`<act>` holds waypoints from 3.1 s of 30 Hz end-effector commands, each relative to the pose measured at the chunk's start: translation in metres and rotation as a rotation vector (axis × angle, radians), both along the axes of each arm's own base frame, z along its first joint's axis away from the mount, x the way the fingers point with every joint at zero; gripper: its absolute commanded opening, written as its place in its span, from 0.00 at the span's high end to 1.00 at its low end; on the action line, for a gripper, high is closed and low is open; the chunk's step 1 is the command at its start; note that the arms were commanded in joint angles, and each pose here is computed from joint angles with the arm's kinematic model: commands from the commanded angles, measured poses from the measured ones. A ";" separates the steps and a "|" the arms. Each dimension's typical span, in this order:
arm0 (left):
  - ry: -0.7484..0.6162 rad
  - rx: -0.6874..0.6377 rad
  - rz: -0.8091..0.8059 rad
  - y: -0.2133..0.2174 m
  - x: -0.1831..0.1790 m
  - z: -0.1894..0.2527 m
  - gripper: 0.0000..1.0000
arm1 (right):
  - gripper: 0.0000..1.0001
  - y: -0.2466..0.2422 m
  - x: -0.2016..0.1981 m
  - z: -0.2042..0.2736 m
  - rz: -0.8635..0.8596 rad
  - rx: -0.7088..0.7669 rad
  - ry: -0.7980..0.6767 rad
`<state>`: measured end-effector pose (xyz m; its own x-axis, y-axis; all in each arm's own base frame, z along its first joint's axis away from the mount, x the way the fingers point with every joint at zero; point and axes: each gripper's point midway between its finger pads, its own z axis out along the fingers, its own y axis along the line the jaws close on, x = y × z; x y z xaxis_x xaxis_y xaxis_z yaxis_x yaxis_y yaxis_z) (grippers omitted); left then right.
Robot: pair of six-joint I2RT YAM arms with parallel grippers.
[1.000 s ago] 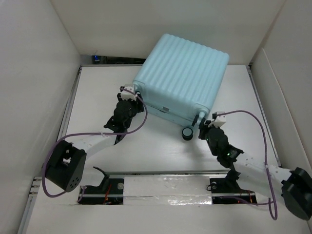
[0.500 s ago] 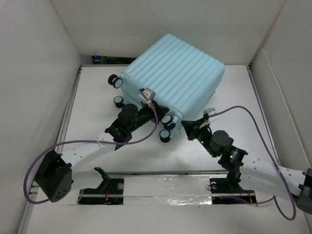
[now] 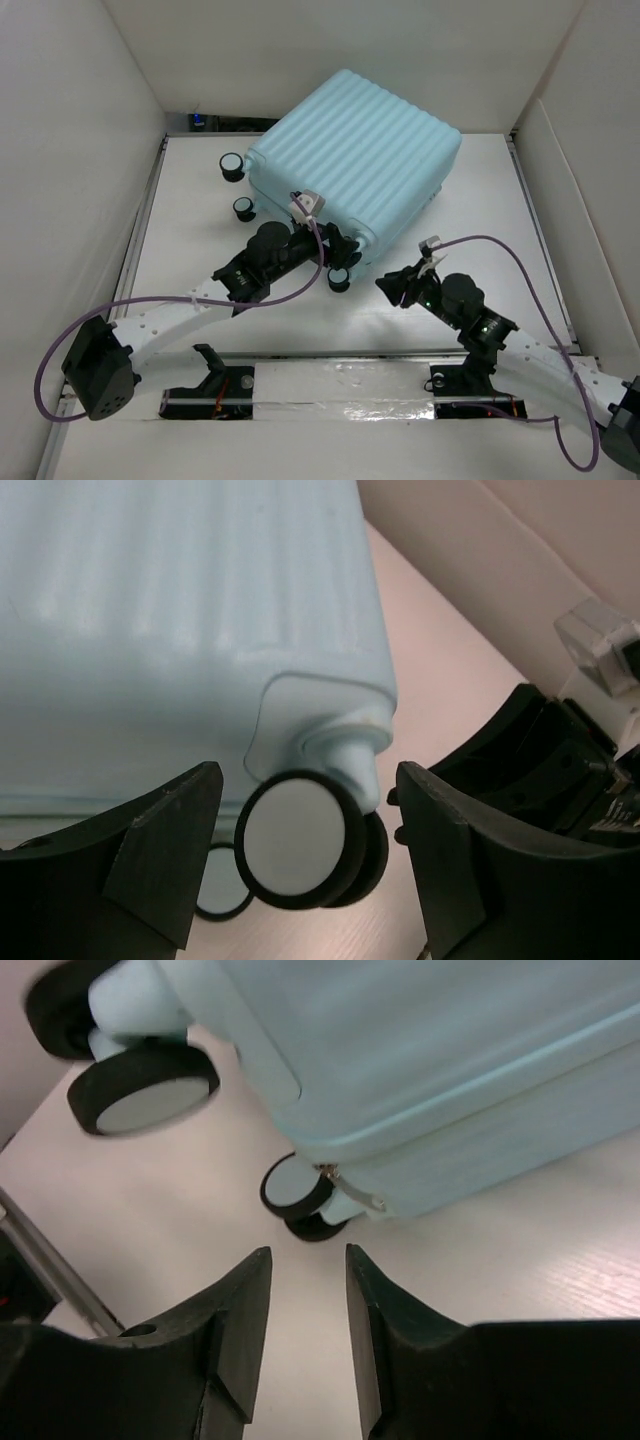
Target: Pack the luggage
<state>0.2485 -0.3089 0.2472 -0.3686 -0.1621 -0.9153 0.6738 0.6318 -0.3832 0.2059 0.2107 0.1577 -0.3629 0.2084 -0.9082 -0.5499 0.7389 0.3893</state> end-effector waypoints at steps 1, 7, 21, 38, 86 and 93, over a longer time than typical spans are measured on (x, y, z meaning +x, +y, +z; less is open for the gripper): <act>0.061 0.063 0.004 0.005 -0.013 -0.032 0.31 | 0.57 0.023 -0.010 0.004 0.130 0.006 -0.012; 0.072 0.043 -0.044 0.003 -0.022 -0.041 0.21 | 0.52 0.032 0.018 -0.002 0.056 -0.034 -0.036; 0.061 0.044 -0.091 -0.012 -0.020 -0.041 0.22 | 0.53 0.037 0.066 -0.003 -0.157 0.013 -0.087; 0.020 0.027 -0.095 -0.031 -0.003 -0.030 0.42 | 1.00 0.025 0.054 0.009 -0.243 0.066 -0.140; 0.014 -0.097 0.466 0.081 0.076 0.051 0.14 | 1.00 0.019 0.020 -0.007 -0.261 0.141 -0.084; 0.150 0.146 0.706 0.158 0.085 -0.006 0.11 | 1.00 0.008 0.020 0.007 -0.251 0.165 -0.104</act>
<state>0.3331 -0.1858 0.2797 -0.2858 -0.3775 -0.8808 0.1831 0.8807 -0.4369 0.2383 0.2020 0.1568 -0.1449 0.4149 -0.8982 -0.2971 0.8477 0.4395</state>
